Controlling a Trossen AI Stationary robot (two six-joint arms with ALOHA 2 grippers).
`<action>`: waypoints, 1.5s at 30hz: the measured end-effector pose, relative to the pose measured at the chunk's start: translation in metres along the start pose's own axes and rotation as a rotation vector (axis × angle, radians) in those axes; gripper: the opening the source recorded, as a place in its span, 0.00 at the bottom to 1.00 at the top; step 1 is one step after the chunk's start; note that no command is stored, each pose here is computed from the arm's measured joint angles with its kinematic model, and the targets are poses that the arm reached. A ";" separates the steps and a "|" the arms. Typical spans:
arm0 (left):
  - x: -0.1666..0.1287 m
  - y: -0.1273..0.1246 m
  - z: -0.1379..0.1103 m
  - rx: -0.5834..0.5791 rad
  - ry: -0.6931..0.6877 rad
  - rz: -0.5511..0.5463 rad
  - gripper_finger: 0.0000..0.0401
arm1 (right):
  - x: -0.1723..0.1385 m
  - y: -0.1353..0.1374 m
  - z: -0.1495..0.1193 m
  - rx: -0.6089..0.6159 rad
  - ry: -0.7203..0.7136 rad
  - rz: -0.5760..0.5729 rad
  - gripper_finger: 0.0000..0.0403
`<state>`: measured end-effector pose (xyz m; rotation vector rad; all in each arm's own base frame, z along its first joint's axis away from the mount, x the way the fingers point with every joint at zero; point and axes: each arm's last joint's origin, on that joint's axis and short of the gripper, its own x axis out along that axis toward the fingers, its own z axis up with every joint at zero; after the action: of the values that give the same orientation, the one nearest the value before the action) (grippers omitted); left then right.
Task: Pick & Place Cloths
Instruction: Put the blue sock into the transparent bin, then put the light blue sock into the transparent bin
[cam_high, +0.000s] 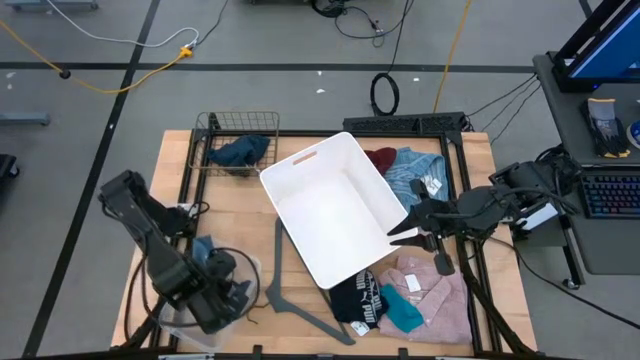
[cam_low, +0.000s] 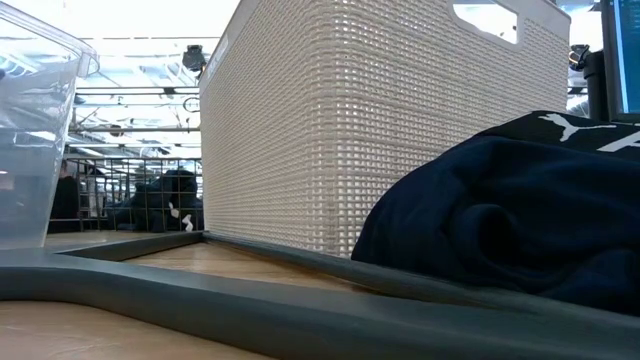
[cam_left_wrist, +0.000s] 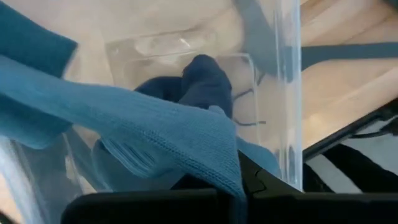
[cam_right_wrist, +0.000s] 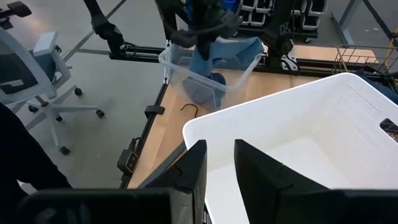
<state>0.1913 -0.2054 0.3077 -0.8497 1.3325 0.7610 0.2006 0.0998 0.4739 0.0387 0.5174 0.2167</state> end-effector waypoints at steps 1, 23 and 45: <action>0.004 -0.002 -0.001 0.001 0.006 0.013 0.00 | 0.000 0.000 0.000 0.000 0.000 0.000 0.18; 0.056 -0.034 -0.018 0.002 0.015 0.124 0.00 | -0.002 0.009 -0.002 -0.026 0.006 0.042 0.18; 0.016 -0.012 -0.013 -0.003 0.120 0.039 0.56 | -0.024 0.007 -0.005 0.001 -0.004 0.117 0.18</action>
<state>0.1969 -0.2232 0.2922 -0.8851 1.4581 0.7518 0.1768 0.1012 0.4816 0.0706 0.5121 0.3307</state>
